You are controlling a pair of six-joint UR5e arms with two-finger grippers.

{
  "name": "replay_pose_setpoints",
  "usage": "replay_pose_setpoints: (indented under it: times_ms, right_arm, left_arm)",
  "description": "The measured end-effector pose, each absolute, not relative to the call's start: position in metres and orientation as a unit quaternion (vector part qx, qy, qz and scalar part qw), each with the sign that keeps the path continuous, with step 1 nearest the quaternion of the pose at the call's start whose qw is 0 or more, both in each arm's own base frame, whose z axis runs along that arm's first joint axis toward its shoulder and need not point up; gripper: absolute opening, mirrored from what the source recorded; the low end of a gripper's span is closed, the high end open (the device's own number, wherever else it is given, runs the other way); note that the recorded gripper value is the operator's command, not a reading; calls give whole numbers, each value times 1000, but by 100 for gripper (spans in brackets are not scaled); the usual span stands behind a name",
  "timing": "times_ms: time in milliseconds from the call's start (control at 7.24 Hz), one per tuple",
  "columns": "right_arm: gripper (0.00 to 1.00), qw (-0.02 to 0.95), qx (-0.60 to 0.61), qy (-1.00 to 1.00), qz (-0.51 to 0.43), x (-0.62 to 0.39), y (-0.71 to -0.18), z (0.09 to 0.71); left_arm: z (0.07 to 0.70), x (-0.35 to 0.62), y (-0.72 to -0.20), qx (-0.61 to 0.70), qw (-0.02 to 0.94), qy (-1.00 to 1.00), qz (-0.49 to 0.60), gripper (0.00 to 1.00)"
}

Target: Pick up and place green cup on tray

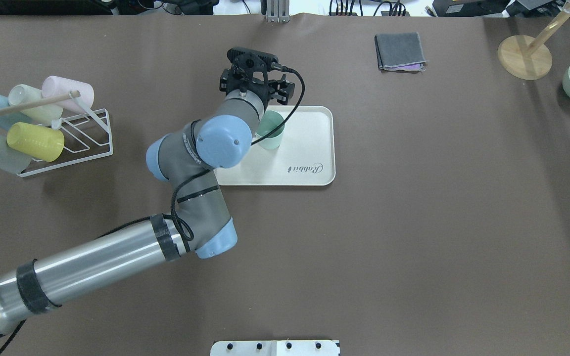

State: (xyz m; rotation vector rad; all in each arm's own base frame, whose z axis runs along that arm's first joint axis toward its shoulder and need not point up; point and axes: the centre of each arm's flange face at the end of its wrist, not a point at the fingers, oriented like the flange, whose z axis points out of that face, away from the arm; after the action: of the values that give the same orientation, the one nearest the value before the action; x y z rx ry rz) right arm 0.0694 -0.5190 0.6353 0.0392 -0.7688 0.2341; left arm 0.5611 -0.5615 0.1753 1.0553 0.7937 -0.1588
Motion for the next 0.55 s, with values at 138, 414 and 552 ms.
replay_pose_setpoints:
  times_ms: [138,414,552]
  right_arm:
    - [100,920,18,-374,114,70,-518,636]
    - [100,920,17,-373,115,70,-517,638]
    - [100,921,18,-371,115,70,-517,639]
  left_arm:
    - [178,529,-594,466,800,374,-43,99]
    - [206,446,-662,389,840,378,-17,99]
    - [233,398,-691,338,862,378,-18,99]
